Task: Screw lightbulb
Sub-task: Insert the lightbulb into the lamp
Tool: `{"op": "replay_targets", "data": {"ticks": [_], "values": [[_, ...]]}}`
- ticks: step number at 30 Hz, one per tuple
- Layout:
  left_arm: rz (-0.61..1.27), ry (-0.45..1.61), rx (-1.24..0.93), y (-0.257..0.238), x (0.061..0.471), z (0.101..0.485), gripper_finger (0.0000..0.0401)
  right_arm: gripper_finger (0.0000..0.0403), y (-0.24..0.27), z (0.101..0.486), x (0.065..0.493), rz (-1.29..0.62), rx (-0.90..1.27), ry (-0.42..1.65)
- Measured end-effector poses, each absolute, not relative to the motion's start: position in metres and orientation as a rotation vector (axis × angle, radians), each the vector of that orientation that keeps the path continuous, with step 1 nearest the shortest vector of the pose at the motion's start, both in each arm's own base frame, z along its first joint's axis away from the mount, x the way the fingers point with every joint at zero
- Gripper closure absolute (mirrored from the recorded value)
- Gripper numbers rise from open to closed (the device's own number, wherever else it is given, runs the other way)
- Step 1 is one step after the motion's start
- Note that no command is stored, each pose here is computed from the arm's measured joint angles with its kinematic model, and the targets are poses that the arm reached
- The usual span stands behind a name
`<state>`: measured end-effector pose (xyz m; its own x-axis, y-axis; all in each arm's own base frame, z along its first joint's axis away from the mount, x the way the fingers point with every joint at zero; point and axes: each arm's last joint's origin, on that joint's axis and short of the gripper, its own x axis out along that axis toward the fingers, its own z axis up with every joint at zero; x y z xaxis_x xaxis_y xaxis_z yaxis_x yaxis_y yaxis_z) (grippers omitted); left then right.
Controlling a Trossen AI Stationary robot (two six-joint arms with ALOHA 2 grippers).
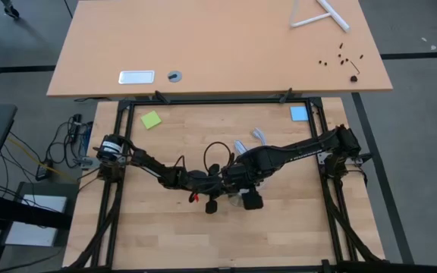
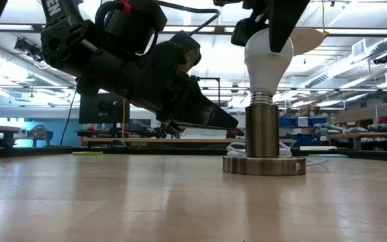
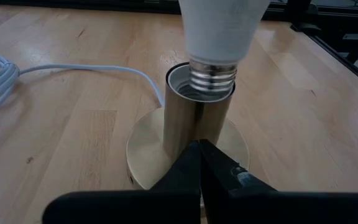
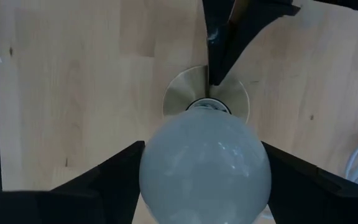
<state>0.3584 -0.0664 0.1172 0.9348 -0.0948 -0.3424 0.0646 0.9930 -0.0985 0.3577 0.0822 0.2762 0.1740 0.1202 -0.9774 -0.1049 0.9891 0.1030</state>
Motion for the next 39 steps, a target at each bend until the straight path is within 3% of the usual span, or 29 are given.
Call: {"op": "replay_targets", "data": {"ticks": [39], "values": [[-0.080,0.359,-0.096,-0.067,0.361,0.120,0.0401,0.0114,0.076,0.264,0.357,0.185,-0.071,1.401]]}}
